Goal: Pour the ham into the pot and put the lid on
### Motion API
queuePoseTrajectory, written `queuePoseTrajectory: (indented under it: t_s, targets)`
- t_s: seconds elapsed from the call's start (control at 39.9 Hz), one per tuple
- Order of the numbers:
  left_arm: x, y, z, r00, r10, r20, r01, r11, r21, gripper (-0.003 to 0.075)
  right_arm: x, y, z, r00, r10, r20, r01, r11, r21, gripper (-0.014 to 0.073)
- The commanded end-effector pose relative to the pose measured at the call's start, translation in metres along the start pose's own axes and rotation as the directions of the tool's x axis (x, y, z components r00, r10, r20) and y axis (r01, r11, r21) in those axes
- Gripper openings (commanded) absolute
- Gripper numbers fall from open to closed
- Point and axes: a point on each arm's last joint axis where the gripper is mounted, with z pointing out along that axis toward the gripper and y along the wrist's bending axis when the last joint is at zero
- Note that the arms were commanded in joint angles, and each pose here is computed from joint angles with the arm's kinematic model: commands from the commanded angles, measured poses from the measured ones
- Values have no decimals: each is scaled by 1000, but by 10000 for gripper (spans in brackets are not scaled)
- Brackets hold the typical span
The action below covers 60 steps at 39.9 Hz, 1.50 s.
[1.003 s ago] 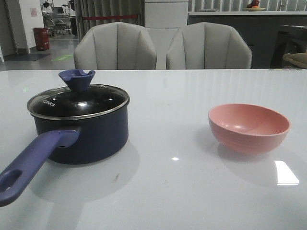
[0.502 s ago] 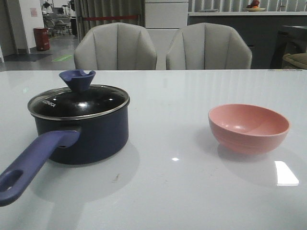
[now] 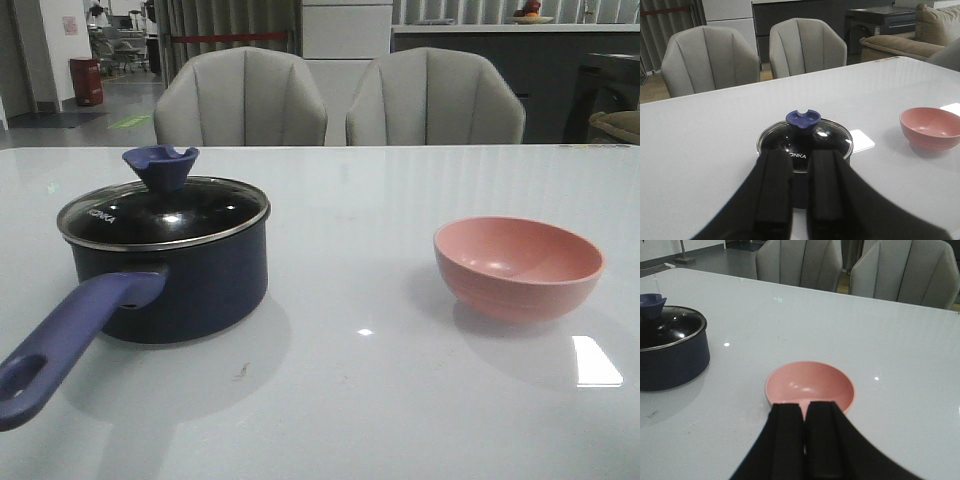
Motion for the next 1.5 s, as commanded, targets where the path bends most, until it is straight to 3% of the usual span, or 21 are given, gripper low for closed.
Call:
queuePoseTrajectory:
  t_s: [0.0, 0.45, 0.68, 0.95, 1.18, 1.48]
  targets:
    - [-13, 1, -2, 996, -10, 87, 11, 1000, -3, 126, -15, -2, -1, 996, -11, 89, 9, 1000, 24, 146]
    - [-12, 1, -1, 995, 7, 98, -5, 1000, -14, 113, -15, -2, -1, 996, -11, 89, 9, 1000, 24, 146]
    - [13, 9, 15, 992, 24, 124, -4, 987, -159, 113, -15, -2, -1, 996, -11, 89, 9, 1000, 24, 146]
    - [58, 21, 28, 991, -104, 89, 129, 929, -347, 113, -15, -2, -1, 996, -11, 89, 9, 1000, 24, 146]
    - [74, 24, 29, 976, -74, 204, 150, 910, -386, 113, -15, -2, -1, 996, -11, 89, 9, 1000, 24, 146]
    - [73, 23, 26, 974, -68, 217, 150, 909, -388, 113, -15, -2, -1, 996, -11, 87, 9, 1000, 23, 146]
